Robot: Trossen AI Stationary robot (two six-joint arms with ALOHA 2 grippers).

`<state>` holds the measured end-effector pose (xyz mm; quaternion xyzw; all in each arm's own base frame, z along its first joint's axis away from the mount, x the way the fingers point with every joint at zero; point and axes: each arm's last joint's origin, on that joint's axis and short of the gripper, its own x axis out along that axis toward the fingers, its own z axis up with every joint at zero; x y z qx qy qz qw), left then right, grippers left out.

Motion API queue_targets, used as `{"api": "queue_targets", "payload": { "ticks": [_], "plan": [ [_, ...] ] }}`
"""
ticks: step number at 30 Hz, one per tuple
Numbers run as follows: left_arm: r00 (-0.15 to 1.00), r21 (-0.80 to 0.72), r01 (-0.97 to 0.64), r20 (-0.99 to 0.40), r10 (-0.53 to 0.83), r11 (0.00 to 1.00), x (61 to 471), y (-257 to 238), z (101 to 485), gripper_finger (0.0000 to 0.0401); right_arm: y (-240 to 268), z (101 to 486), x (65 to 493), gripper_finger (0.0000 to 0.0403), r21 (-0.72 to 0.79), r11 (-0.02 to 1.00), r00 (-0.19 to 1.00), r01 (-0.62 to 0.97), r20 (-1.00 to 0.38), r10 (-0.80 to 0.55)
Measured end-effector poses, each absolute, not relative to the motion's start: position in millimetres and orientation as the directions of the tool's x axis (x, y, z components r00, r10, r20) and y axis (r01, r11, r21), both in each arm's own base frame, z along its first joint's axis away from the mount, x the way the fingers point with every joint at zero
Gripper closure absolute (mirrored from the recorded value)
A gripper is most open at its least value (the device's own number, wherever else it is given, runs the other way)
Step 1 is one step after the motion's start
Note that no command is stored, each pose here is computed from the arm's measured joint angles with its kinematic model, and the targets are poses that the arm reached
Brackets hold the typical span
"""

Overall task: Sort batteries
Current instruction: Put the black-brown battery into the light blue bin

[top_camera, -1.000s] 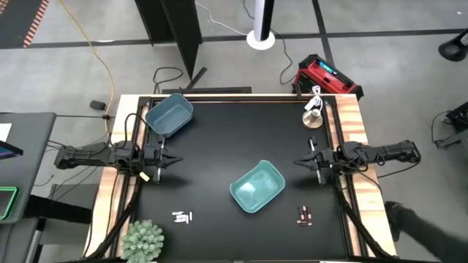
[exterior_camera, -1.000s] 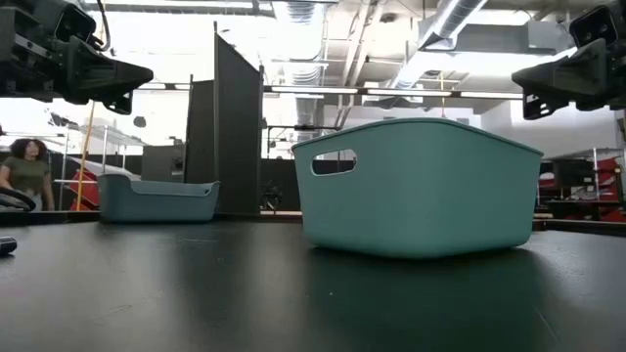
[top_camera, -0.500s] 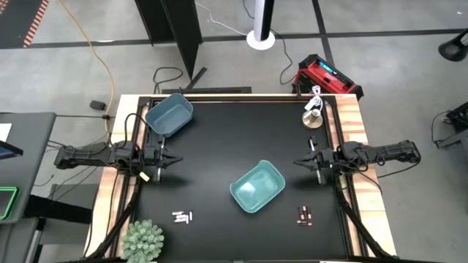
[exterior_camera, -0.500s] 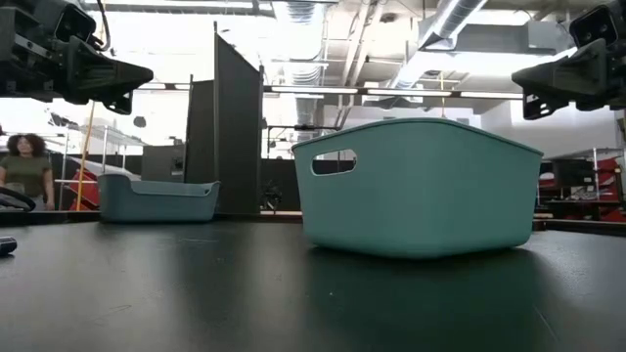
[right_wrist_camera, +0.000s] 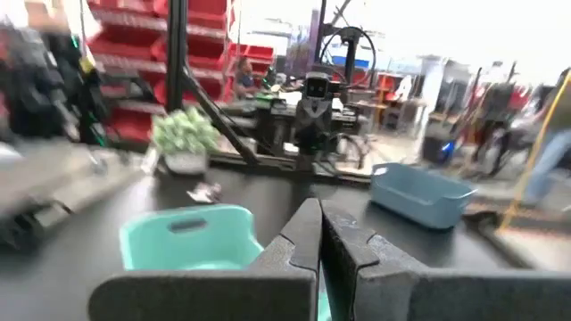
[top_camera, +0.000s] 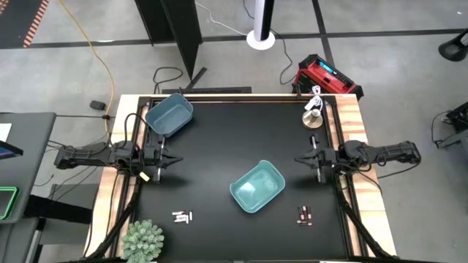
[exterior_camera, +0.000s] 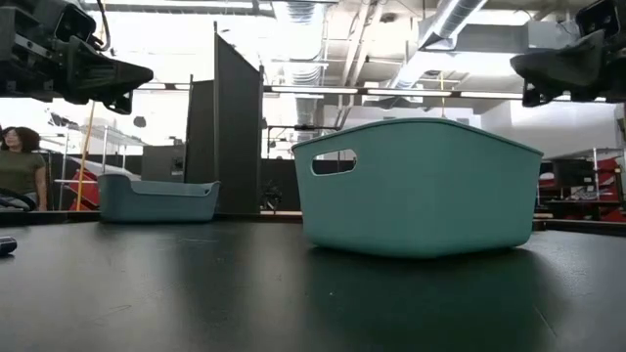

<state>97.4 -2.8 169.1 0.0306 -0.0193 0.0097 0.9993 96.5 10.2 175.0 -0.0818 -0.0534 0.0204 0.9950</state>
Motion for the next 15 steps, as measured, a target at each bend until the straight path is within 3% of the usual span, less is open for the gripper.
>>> {"api": "queue_targets", "payload": {
  "ticks": [5, 7, 13, 15],
  "plan": [
    [0.996, 0.057, -0.024, 0.085, 0.019, 0.998, 97, -3, 174, 0.0397, 9, 181, 96, 0.0376, -0.173, 0.985, 0.986, -0.012, 0.16, 0.04],
    [0.993, 0.029, -0.022, 0.12, 0.019, 0.999, 97, -3, 177, 0.0397, 8, 190, 94, 0.0376, -0.179, 0.984, 0.966, 0.017, 0.256, 0.03],
    [0.979, -0.124, 0.006, 0.203, 0.019, 0.992, 95, -3, 185, 0.0397, 5, 220, 81, 0.0376, -0.008, 1.0, 0.829, 0.016, 0.559, -0.009],
    [0.974, -0.139, 0.012, 0.224, 0.019, 0.99, 95, -3, 187, 0.0397, 3, 226, 78, 0.0376, 0.07, 0.997, 0.808, -0.022, 0.588, -0.024]
  ]
}}
